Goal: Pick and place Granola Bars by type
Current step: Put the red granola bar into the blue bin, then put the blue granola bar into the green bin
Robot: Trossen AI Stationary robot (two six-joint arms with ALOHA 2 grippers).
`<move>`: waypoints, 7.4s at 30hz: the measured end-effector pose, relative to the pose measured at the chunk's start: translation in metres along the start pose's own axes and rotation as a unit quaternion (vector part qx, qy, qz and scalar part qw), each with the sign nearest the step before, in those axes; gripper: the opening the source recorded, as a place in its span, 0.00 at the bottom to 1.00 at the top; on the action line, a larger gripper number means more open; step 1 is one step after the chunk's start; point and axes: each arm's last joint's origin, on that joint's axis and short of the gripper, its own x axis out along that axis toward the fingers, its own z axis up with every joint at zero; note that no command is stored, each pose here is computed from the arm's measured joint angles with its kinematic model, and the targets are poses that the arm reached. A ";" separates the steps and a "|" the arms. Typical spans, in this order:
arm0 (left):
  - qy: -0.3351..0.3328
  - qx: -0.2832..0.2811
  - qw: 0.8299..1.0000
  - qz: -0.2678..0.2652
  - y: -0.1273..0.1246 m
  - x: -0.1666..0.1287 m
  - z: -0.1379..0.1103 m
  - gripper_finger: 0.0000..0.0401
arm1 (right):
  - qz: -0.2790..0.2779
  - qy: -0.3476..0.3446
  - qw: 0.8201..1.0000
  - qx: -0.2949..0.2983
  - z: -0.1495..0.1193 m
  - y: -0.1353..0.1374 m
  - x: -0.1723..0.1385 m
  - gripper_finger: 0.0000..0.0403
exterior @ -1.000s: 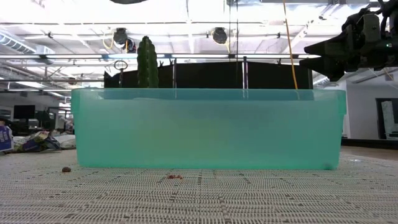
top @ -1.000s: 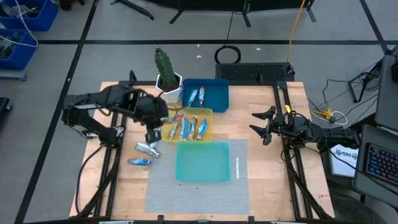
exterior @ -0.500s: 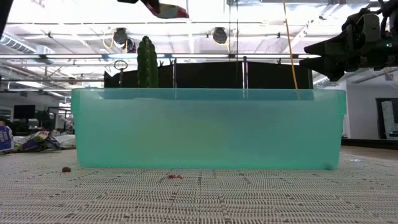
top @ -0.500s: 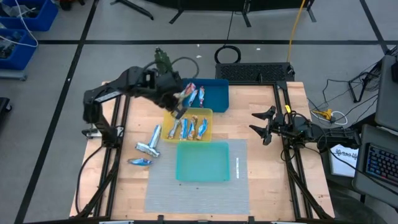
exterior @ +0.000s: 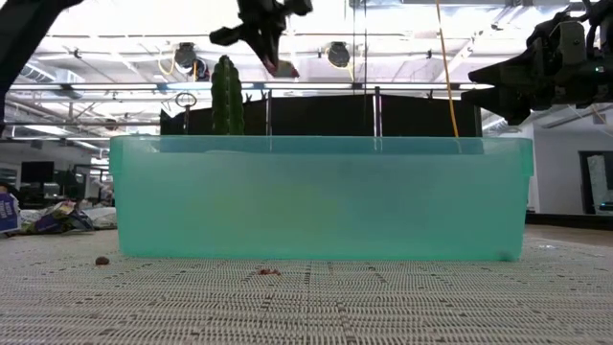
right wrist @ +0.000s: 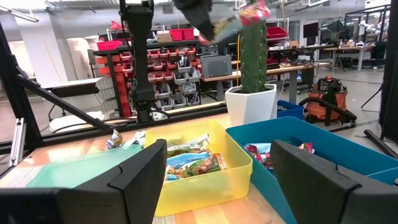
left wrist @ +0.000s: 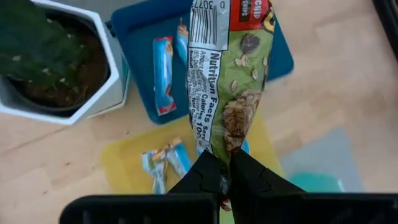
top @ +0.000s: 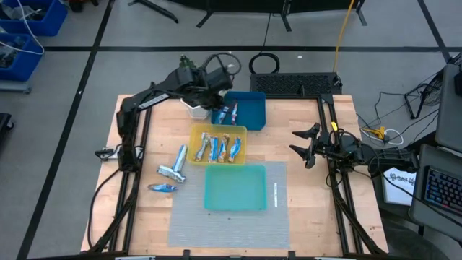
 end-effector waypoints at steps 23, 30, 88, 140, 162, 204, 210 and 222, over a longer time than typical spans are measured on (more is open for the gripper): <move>0.005 -0.076 0.997 -0.013 -0.026 0.133 0.041 0.03 | 0.000 0.000 1.000 0.000 0.000 0.000 0.000 0.69; 0.038 -0.070 0.997 0.001 -0.030 0.170 0.036 0.03 | 0.000 0.000 1.000 0.000 0.000 0.000 0.000 0.69; 0.070 -0.093 0.993 0.022 -0.009 0.263 0.032 0.29 | 0.000 0.000 1.000 0.000 0.000 0.000 0.000 0.69; -0.092 0.146 0.975 -0.138 -0.003 -0.012 0.014 0.81 | 0.000 0.000 1.000 0.000 0.000 0.000 0.000 0.69; -0.056 0.184 0.974 -0.121 0.049 -0.104 -0.055 0.81 | 0.000 0.000 1.000 0.000 0.000 0.000 0.000 0.69; 0.056 0.048 0.994 0.083 0.132 0.057 -0.197 0.81 | 0.000 0.000 1.000 0.000 0.000 0.000 0.000 0.69; 0.066 0.025 0.992 0.101 0.136 0.066 -0.216 0.81 | 0.000 0.000 1.000 0.000 0.000 0.000 0.000 0.69; 0.052 -0.009 0.996 0.069 0.132 0.088 -0.245 0.81 | 0.000 0.000 1.000 0.000 0.000 0.000 0.000 0.69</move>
